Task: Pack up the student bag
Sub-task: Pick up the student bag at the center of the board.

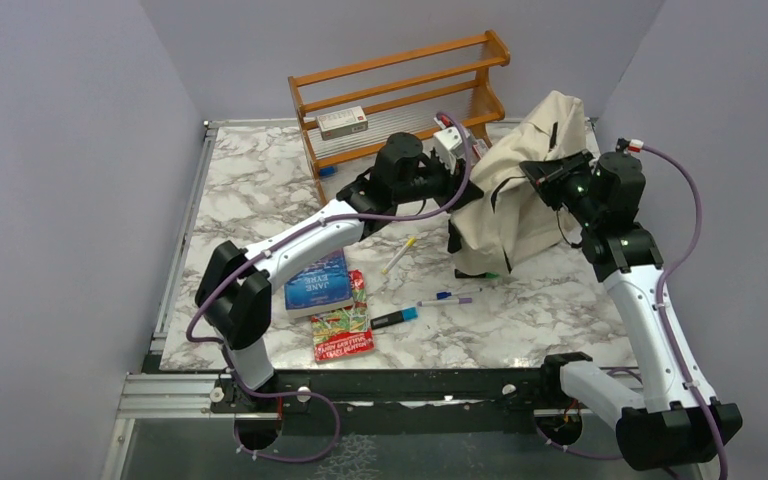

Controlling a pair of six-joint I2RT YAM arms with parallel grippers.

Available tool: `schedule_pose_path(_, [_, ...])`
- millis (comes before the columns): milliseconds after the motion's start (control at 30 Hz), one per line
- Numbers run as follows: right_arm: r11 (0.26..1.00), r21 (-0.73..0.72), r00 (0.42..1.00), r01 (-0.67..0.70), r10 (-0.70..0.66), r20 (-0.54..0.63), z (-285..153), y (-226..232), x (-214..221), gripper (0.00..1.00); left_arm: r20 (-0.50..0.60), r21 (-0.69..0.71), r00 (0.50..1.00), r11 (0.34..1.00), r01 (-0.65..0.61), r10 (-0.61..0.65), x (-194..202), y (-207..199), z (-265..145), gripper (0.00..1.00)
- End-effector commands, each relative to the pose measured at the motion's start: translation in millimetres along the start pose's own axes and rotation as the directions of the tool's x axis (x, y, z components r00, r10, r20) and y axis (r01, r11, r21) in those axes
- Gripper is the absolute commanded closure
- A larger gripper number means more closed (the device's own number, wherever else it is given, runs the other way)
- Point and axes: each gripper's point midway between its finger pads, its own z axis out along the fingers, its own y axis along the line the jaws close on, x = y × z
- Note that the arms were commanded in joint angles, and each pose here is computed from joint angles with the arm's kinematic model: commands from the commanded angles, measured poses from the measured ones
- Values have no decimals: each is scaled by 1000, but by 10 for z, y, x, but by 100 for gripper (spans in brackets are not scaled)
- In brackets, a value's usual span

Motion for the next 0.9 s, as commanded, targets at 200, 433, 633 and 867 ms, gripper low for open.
schedule_pose_path(200, [932,76,912,354,-362,195,-274,-48,-422,53,-7,-15,984,984,-176,176,-248,-10,-111,100])
schedule_pose_path(433, [865,222,830,450,-496,253,-421,-118,-716,34,-58,-11,953,954,-298,297,-229,19,-200,100])
schedule_pose_path(633, [805,137,783,577,-593,189,-221,37,-624,31,-68,28,947,949,-314,315,-153,-42,-248,100])
schedule_pose_path(867, [716,-29,716,697,-698,-3,273,213,-365,31,-72,47,940,942,-332,335,-99,-83,-313,100])
